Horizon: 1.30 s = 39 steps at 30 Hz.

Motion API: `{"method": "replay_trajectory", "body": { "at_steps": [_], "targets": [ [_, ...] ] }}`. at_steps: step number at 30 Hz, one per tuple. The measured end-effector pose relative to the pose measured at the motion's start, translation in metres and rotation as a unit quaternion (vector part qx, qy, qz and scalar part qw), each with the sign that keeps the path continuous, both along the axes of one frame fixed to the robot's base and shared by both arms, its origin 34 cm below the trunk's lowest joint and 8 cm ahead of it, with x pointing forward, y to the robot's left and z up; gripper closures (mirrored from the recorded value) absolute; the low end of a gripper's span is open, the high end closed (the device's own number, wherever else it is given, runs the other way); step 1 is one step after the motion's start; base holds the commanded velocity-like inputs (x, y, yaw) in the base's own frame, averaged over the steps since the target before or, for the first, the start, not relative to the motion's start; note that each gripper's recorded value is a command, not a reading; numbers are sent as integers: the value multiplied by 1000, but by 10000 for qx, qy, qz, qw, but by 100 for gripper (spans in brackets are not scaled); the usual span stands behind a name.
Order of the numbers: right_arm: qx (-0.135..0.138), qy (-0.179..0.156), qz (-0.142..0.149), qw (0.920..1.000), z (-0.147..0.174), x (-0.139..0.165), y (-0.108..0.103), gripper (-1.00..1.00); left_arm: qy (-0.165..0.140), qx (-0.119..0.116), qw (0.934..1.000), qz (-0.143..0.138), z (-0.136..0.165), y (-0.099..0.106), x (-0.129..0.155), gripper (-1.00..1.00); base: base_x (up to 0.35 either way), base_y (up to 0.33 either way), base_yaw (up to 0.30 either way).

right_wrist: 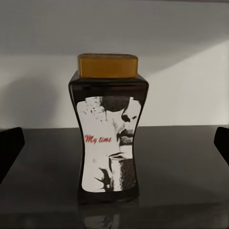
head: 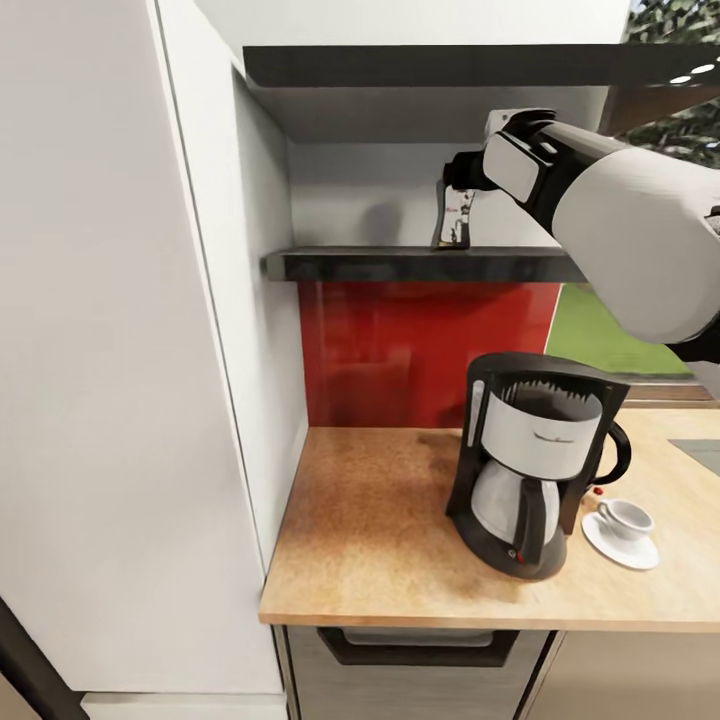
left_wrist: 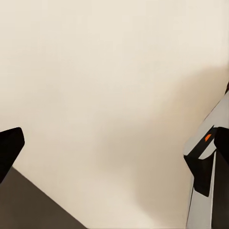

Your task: Set up a coffee station on the kitchen countertop: keep the coffee maker on the countertop, move the bottle of coffee from the kitchen shelf to the counter next to the coffee maker, place a paper coffee filter on top of the coffee maker, put the saucer next to the coffee maker with the coffee cup on the saucer, and place the electric kettle next to the coffee maker.

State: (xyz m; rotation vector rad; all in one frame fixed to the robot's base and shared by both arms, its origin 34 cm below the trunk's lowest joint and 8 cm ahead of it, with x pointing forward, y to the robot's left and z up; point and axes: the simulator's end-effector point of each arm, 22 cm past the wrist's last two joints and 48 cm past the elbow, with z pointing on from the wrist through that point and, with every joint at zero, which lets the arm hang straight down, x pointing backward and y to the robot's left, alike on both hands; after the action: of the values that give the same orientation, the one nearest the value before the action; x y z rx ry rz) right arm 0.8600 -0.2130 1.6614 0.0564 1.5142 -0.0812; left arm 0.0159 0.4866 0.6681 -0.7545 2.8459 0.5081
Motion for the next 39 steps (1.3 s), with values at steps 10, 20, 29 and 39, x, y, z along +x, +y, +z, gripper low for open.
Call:
{"method": "replay_trajectory", "body": {
  "at_steps": [10,20,29,39],
  "targets": [
    [-2,2,-8,10000,0,0,-1,-100,-11,-11,10000,-1,-1,-2,1,-100,31,0,0],
    [-9,-1,-12,10000,0,0,-1,-100,-5,-25,10000,5,-1,-4,0,-100,156,0,0],
    [-6,9,-20,10000,-1,1,-3,-100,-8,-28,10000,4,-1,-5,0,-100,77,0,0],
    [-23,34,-27,10000,-5,2,-3,-100,-3,-32,10000,7,-1,-5,0,-100,49,-6,0]
  ]
}}
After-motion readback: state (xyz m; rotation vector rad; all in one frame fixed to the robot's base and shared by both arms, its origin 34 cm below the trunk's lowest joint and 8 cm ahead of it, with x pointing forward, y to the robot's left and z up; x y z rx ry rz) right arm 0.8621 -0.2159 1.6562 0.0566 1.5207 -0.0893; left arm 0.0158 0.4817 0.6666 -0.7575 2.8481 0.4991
